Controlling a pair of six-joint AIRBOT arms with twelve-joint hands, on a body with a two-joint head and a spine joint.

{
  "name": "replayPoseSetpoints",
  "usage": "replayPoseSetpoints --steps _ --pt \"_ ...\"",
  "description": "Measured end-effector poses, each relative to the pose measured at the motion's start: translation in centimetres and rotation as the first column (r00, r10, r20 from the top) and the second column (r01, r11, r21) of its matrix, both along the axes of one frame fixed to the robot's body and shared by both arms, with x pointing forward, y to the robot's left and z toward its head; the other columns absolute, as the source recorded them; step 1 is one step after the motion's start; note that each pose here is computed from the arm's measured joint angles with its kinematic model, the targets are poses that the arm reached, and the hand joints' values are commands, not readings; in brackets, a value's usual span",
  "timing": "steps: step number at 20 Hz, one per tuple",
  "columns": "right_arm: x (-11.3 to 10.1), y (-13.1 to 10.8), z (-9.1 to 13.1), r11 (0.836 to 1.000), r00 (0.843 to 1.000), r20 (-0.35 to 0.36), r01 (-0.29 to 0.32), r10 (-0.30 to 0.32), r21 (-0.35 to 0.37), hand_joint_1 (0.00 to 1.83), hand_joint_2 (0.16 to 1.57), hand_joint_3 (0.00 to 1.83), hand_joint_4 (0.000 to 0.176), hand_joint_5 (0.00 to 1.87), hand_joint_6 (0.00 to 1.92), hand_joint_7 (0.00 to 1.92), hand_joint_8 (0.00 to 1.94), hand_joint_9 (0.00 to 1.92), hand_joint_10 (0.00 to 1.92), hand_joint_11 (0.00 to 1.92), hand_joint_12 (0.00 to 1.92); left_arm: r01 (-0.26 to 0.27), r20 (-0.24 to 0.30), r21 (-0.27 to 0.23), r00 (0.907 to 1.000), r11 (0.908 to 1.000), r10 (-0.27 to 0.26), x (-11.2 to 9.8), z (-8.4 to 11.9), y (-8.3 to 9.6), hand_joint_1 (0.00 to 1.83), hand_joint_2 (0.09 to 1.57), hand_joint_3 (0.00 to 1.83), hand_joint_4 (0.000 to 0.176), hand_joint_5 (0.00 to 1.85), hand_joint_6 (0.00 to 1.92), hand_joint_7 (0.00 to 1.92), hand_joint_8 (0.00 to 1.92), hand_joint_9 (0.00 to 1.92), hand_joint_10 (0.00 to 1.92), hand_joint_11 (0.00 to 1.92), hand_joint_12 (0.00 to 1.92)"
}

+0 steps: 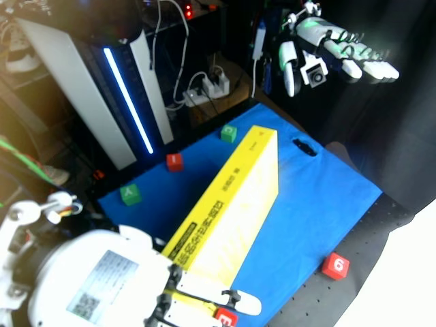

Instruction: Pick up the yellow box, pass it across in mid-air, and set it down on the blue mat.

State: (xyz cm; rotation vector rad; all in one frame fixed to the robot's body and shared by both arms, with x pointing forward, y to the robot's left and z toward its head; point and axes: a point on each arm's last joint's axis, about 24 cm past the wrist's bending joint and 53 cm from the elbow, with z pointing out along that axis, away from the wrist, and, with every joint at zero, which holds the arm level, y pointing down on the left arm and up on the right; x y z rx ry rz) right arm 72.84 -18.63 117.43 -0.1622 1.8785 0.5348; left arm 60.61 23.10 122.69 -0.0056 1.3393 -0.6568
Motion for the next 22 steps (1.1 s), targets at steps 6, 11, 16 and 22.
replayPoseSetpoints --steps 6,11,16,22 --pt "1.2 -0.4 -0.1 1.0 1.0 0.0 0.02 -0.02 0.003 0.64 1.08 0.0 0.122 0.0 0.0 0.0 0.0 0.0 0.0 0.0 0.0 0.0 0.003 0.0 1.0 1.0 0.0 -0.1 0.0 0.0 0.45 1.25 0.0 0.143 0.0 0.0 0.0 0.0 0.0 0.0 0.0 0.0" --pt "1.8 -0.8 0.0 0.999 0.999 -0.006 0.034 -0.034 0.004 0.67 1.09 0.0 0.131 0.0 0.0 0.0 0.0 0.0 0.0 0.0 0.0 0.004 0.004 0.002 1.0 1.0 -0.004 -0.1 0.0 -0.1 0.47 1.25 0.0 0.156 0.0 0.0 0.0 0.0 0.0 0.0 0.0 0.0" --pt "2.0 -0.9 0.1 0.999 0.999 -0.003 0.036 -0.036 -0.007 0.56 1.06 0.0 0.145 0.0 0.0 0.0 0.0 0.0 0.0 0.0 0.0 -0.001 0.002 0.0 1.0 1.0 0.001 0.0 0.0 0.1 0.47 1.25 0.0 0.165 0.0 0.0 0.0 0.0 0.0 0.0 0.0 0.0" --pt "2.1 -1.1 0.2 0.999 0.999 -0.004 0.041 -0.041 -0.007 0.46 1.01 0.0 0.122 0.0 0.0 0.0 0.0 0.0 0.0 0.0 0.0 0.0 0.002 0.0 1.0 1.0 0.0 0.0 0.0 0.0 0.5 1.25 0.0 0.166 0.0 0.0 0.0 0.0 0.0 0.0 0.0 0.0"
